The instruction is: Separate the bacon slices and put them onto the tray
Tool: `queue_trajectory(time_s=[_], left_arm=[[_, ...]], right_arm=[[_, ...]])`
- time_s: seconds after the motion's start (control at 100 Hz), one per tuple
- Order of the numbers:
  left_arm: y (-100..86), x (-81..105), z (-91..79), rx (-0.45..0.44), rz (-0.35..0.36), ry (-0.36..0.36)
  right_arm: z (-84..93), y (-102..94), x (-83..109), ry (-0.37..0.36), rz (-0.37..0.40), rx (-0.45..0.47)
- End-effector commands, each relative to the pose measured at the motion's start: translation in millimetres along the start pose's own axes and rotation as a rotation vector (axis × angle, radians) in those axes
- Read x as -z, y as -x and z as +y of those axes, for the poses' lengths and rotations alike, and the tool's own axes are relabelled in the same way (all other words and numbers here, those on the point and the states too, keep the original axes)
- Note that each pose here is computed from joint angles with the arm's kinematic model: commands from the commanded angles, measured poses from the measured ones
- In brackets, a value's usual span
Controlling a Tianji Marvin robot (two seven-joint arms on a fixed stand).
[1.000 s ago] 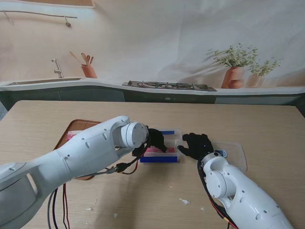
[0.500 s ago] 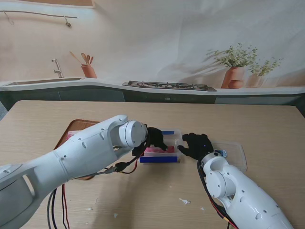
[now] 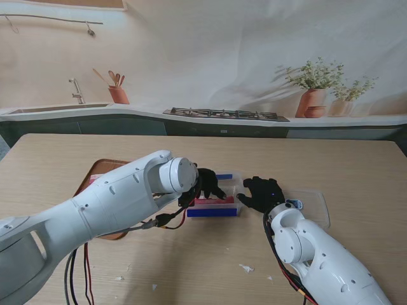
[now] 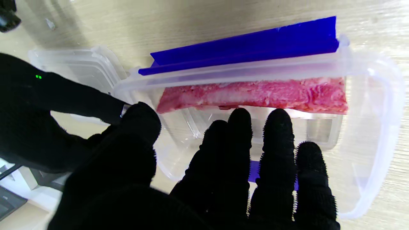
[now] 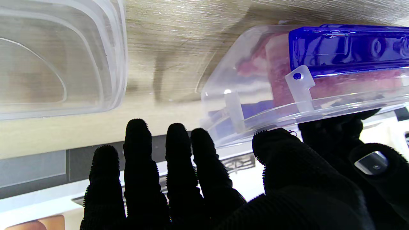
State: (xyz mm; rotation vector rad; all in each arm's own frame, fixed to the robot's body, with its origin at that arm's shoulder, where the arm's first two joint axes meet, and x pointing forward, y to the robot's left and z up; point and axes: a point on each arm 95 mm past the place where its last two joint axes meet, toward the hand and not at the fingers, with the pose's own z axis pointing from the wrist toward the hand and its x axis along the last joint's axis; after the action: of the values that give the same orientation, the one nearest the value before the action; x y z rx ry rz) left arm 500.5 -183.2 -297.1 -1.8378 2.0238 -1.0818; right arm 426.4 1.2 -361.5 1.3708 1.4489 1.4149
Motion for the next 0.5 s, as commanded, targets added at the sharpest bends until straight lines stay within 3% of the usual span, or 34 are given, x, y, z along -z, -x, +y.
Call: queue_trajectory(time_s=[0.0,0.25,0.49], left_arm=[[-6.8,0.6,1.7,-0.017,0.008,0.042],[-6.6,-4.2,-0.4,-0.122,0.009,0.099],[-3.0,-11.0,1.6,-0.195,0.018,0.097]], right_arm=[[-14.0,-2.4,3.3,-0.042,-0.002,-0.009],[-13.9,-1.8,3.4,-0.041,-0.003,-0.008],[-13.7,-1.5,3.5,-0.038,-0.003,-0.01]])
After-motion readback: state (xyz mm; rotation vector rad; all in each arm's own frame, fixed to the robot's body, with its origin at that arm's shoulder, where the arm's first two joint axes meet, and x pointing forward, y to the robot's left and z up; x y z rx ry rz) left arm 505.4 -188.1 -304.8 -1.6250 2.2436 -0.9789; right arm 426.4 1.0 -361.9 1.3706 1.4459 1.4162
